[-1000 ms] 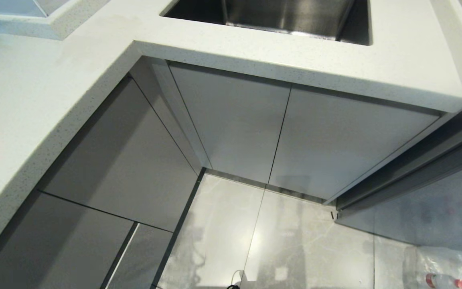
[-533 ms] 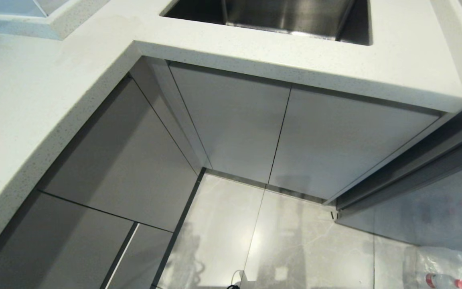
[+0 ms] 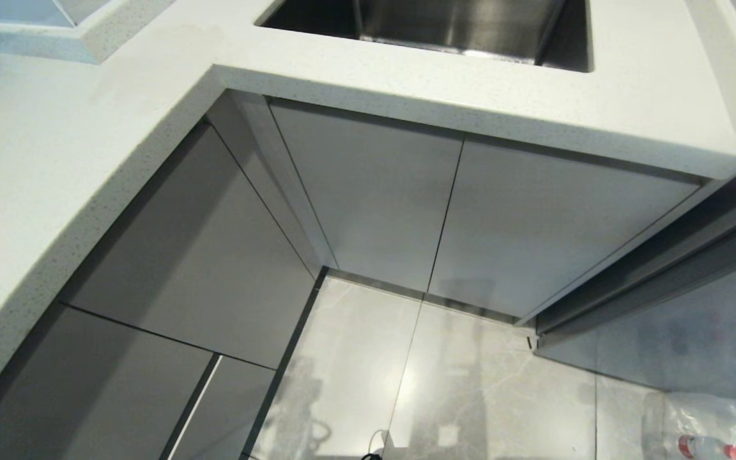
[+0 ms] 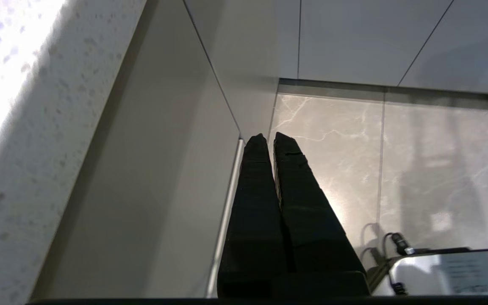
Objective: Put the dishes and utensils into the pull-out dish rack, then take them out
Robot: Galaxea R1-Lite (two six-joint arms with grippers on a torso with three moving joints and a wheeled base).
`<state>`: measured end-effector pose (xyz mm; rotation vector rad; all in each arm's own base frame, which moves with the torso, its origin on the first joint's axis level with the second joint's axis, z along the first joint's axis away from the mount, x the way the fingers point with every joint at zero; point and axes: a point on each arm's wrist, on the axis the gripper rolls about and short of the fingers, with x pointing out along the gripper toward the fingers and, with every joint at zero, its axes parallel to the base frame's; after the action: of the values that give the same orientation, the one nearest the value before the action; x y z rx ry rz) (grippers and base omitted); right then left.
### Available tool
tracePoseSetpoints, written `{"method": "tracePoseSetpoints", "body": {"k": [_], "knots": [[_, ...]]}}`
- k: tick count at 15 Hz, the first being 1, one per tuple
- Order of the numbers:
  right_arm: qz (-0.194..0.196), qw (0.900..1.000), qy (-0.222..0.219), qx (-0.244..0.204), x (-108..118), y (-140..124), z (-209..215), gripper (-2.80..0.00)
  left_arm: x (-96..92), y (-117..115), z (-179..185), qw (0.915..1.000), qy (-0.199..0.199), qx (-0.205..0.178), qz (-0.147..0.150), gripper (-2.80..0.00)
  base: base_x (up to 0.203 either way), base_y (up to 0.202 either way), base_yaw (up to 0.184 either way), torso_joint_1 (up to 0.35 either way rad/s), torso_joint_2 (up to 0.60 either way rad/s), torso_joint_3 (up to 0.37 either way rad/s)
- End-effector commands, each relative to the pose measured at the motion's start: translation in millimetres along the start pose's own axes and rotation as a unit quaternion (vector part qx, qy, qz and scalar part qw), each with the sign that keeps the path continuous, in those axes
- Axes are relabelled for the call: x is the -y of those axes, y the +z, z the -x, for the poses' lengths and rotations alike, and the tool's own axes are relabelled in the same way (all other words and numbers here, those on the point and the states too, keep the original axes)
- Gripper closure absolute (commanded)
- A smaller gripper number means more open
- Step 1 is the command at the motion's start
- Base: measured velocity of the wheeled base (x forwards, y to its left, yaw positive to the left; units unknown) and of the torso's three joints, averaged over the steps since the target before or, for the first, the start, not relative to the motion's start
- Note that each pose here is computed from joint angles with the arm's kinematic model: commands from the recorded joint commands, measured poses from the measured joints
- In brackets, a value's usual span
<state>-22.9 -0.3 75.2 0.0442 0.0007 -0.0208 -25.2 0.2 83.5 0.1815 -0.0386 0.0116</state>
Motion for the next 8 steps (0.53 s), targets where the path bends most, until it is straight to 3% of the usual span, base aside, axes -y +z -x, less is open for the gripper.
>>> {"method": "tracePoseSetpoints", "body": {"k": [1, 3, 8], "knots": [[0.000, 1.000, 0.000, -0.002, 0.0, -0.5, -0.2, 0.00, 0.1, -0.5, -0.3, 0.9999, -0.001, -0.002, 0.016, 0.00, 0.000, 0.000, 0.000, 0.000, 0.00, 0.000], [0.000, 1.000, 0.000, -0.001, 0.0, -0.4, -0.2, 0.00, 2.3, -8.9, -2.2, 0.9987, -0.017, -0.019, 0.043, 0.00, 0.000, 0.000, 0.000, 0.000, 0.00, 0.000], [0.000, 1.000, 0.000, -0.001, 0.0, -0.4, -0.2, 0.00, 2.3, -8.5, -1.9, 0.9985, -0.017, -0.019, 0.049, 0.00, 0.000, 0.000, 0.000, 0.000, 0.00, 0.000]]}}
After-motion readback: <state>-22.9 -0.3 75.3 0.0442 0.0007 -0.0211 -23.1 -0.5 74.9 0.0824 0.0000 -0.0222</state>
